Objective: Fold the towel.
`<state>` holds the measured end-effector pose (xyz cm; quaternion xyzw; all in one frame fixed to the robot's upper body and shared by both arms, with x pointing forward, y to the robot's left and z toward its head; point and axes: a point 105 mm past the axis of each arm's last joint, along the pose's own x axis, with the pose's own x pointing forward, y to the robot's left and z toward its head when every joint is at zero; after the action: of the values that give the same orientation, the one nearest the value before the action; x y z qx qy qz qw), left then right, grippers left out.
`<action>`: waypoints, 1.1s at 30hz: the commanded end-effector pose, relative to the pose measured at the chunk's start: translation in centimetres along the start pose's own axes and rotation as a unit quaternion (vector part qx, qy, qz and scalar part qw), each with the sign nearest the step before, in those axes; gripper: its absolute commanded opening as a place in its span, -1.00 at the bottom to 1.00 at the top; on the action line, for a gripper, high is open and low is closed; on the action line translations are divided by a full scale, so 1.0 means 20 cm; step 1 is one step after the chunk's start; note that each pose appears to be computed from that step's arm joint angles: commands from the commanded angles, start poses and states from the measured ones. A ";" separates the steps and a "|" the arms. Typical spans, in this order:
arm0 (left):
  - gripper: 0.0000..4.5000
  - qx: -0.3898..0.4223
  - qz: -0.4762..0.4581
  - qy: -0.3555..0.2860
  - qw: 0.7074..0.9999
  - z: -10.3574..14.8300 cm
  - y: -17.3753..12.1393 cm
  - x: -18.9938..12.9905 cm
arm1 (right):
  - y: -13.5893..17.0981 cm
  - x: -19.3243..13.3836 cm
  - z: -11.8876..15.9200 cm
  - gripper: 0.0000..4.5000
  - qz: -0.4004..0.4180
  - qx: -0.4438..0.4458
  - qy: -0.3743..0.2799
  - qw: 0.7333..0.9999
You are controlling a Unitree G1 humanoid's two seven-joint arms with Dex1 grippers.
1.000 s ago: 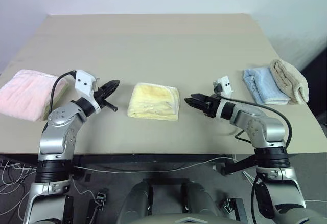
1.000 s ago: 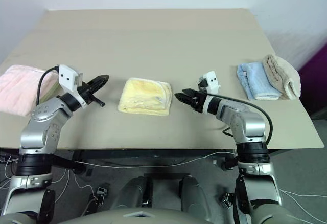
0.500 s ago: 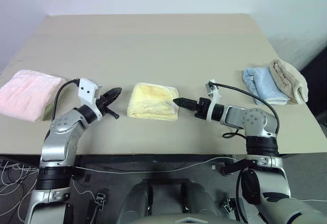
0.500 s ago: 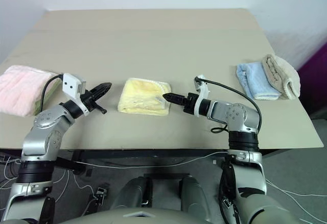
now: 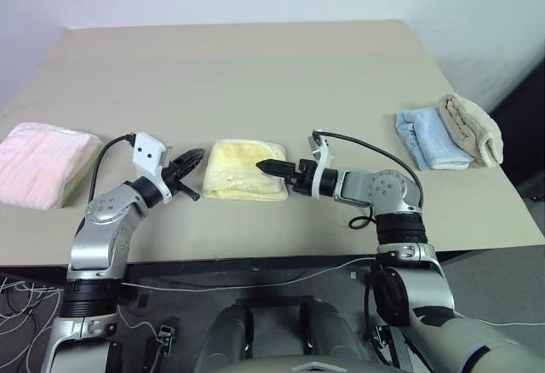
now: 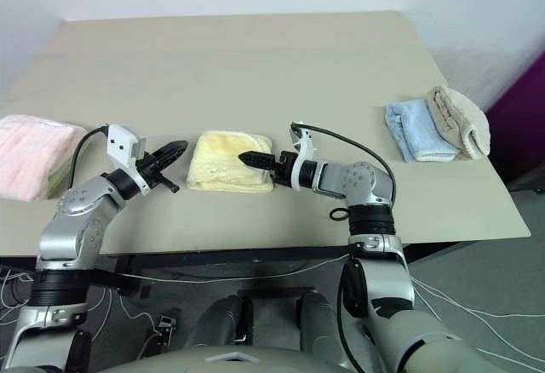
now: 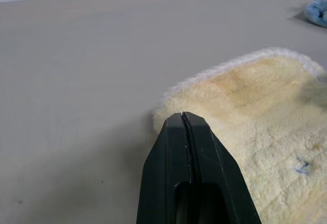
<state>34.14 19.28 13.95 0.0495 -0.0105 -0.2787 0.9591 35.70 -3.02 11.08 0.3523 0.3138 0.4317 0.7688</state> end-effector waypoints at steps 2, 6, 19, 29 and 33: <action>-1.00 0.022 -0.002 -0.026 0.999 0.08 -0.02 -0.01 | 0.02 0.02 0.01 0.62 0.008 0.011 -0.004 1.000; -1.00 0.020 -0.002 -0.026 0.999 0.08 -0.02 -0.01 | 0.02 0.00 0.03 0.01 0.013 0.020 -0.017 1.000; -1.00 0.017 -0.014 -0.031 0.999 0.08 -0.06 0.02 | 0.08 -0.17 0.22 -0.99 0.033 0.024 -0.134 0.990; -1.00 0.001 -0.038 -0.028 0.999 0.04 -0.13 0.07 | 0.11 -0.94 0.75 -0.99 -0.075 -0.033 -0.418 0.905; -1.00 -0.006 -0.056 -0.029 0.998 0.03 -0.17 0.11 | 0.10 -1.22 0.86 -0.99 -0.130 -0.030 -0.504 0.854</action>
<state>34.03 15.65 13.04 0.0280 -0.0101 -0.3236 0.9457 38.48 -26.48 24.22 0.4490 -0.0355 0.1225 0.8844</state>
